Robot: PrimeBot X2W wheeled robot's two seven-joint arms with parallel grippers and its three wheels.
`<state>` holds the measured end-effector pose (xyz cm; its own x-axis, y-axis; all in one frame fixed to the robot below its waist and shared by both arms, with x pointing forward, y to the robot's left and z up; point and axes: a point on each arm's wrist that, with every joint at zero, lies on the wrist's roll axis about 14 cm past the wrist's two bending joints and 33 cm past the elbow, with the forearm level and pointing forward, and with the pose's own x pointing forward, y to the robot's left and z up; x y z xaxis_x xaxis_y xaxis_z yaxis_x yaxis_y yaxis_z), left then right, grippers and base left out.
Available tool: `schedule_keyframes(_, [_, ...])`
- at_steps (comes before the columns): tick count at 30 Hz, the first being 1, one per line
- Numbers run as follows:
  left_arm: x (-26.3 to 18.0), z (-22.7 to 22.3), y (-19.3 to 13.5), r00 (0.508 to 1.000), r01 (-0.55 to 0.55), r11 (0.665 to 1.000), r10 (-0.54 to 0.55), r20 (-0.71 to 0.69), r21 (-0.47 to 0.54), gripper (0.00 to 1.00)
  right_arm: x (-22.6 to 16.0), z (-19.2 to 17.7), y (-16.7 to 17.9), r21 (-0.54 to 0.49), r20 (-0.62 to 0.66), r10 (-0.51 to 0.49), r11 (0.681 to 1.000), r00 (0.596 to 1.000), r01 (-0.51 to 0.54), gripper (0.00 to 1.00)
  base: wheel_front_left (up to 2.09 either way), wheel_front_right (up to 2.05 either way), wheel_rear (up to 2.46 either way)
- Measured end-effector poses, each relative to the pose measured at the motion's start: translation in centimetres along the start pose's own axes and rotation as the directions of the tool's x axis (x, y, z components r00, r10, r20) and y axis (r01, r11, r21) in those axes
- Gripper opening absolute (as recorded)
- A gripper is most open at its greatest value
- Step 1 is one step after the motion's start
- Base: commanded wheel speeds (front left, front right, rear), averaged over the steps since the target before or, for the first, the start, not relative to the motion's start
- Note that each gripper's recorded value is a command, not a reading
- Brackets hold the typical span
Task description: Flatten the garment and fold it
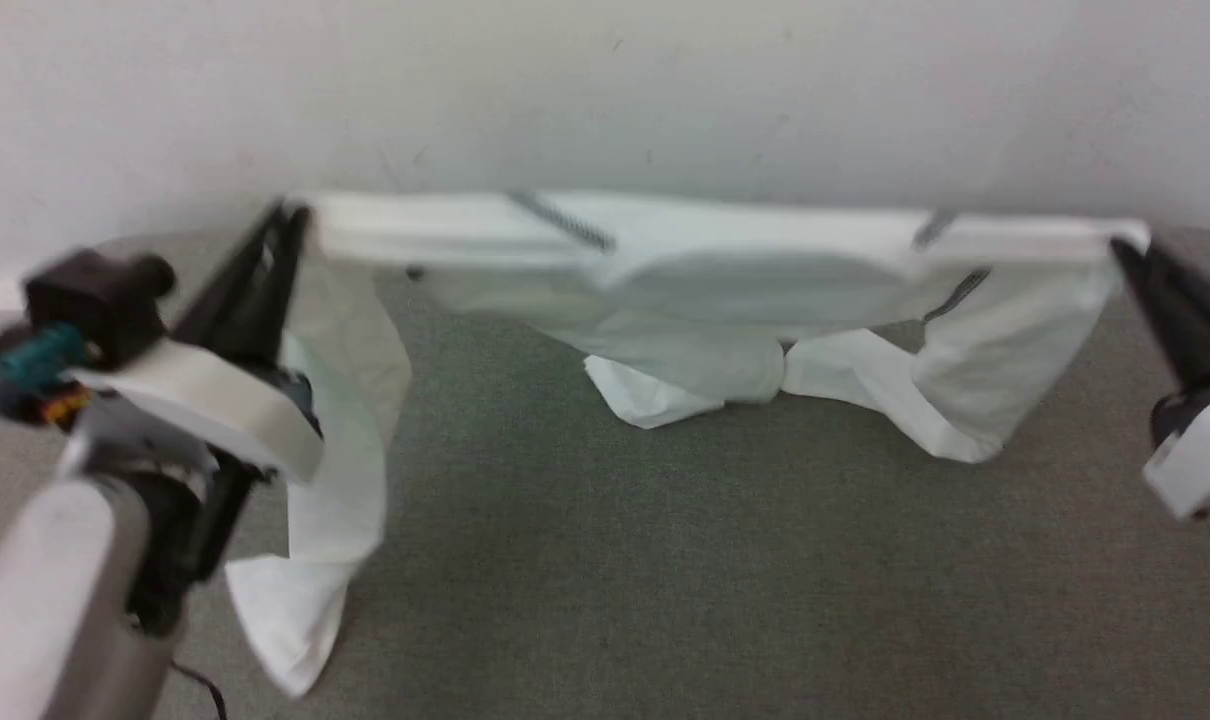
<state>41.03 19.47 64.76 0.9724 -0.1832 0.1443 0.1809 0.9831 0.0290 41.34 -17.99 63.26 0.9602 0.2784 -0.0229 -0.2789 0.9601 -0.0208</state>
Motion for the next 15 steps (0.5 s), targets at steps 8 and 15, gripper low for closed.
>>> schedule_keyframes(8, [2.3, 11.8, 0.5, 0.951, -0.003, 0.998, -0.018, 0.308, 0.067, 0.0, -0.5, 13.2, -0.6, -0.136, 0.334, 0.004, 0.99, 0.942, 0.044, 0.0, 0.0, 0.0, 0.0])
schedule_keyframes(15, [7.0, 15.3, 1.2, 0.934, 0.0, 0.997, -0.028, 0.356, 0.079, 0.0, 2.5, 17.6, -1.9, -0.15, 0.372, 0.019, 0.988, 0.928, 0.04, 0.0, 0.0, 0.0, 0.0])
